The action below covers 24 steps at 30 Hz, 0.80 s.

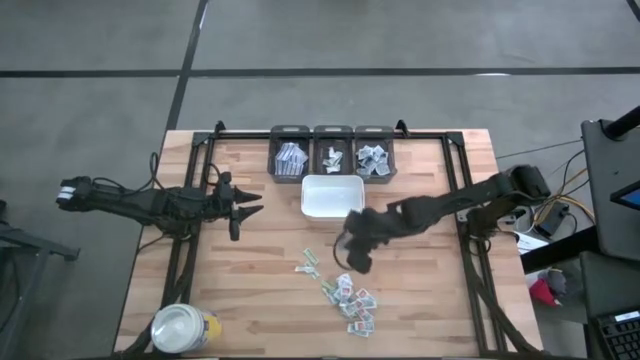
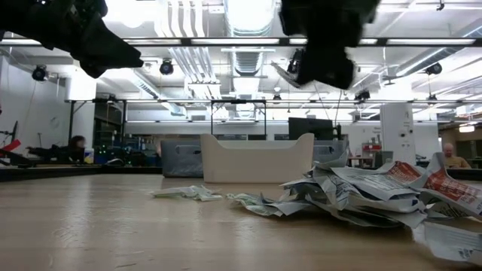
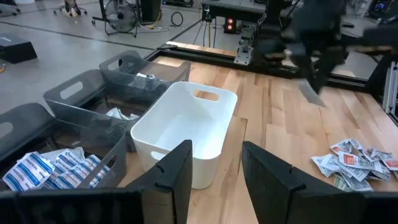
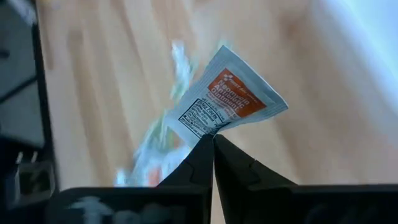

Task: Pick & Place First Aid Supplies
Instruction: Put the orange ointment pack into the white bin

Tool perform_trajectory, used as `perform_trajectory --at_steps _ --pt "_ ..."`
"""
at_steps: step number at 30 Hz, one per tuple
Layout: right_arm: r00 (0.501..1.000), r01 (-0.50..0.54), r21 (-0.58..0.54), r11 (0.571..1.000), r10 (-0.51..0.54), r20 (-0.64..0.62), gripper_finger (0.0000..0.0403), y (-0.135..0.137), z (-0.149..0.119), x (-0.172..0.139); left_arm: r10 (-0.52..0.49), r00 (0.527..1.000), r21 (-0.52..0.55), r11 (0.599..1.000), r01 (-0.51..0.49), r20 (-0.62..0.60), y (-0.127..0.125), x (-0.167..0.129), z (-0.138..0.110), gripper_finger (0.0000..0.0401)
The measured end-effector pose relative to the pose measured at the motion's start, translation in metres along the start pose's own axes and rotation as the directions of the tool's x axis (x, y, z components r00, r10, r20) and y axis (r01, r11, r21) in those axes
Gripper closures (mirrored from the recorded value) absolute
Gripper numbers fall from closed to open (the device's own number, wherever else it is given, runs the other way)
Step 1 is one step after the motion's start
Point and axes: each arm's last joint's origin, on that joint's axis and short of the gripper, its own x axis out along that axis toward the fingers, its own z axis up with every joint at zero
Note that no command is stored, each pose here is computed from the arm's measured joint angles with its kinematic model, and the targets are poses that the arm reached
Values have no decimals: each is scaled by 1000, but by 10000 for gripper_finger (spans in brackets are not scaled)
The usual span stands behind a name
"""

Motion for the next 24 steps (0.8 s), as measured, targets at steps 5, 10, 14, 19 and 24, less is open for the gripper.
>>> perform_trajectory --at_steps 5,10,14,19,24 --pt "991 105 7 994 -105 79 395 -27 34 -15 3 1000 0 1000 -3 0 0 1 0 266" --pt "973 233 -45 971 -232 16 394 -65 67 -31 5 1000 2 1000 -5 -5 -1 2 -1 266" --pt "959 263 -132 956 -274 -76 395 -88 93 -37 6 1000 -11 1000 -6 -8 -1 2 -1 266" --pt "926 266 -281 922 -325 -192 395 -103 121 -29 6 1000 -19 1000 -6 -8 -1 2 -1 266" --pt "898 206 -431 878 -345 -274 394 -106 140 -6 5 1000 -20 1000 -5 -9 -1 2 -1 266"
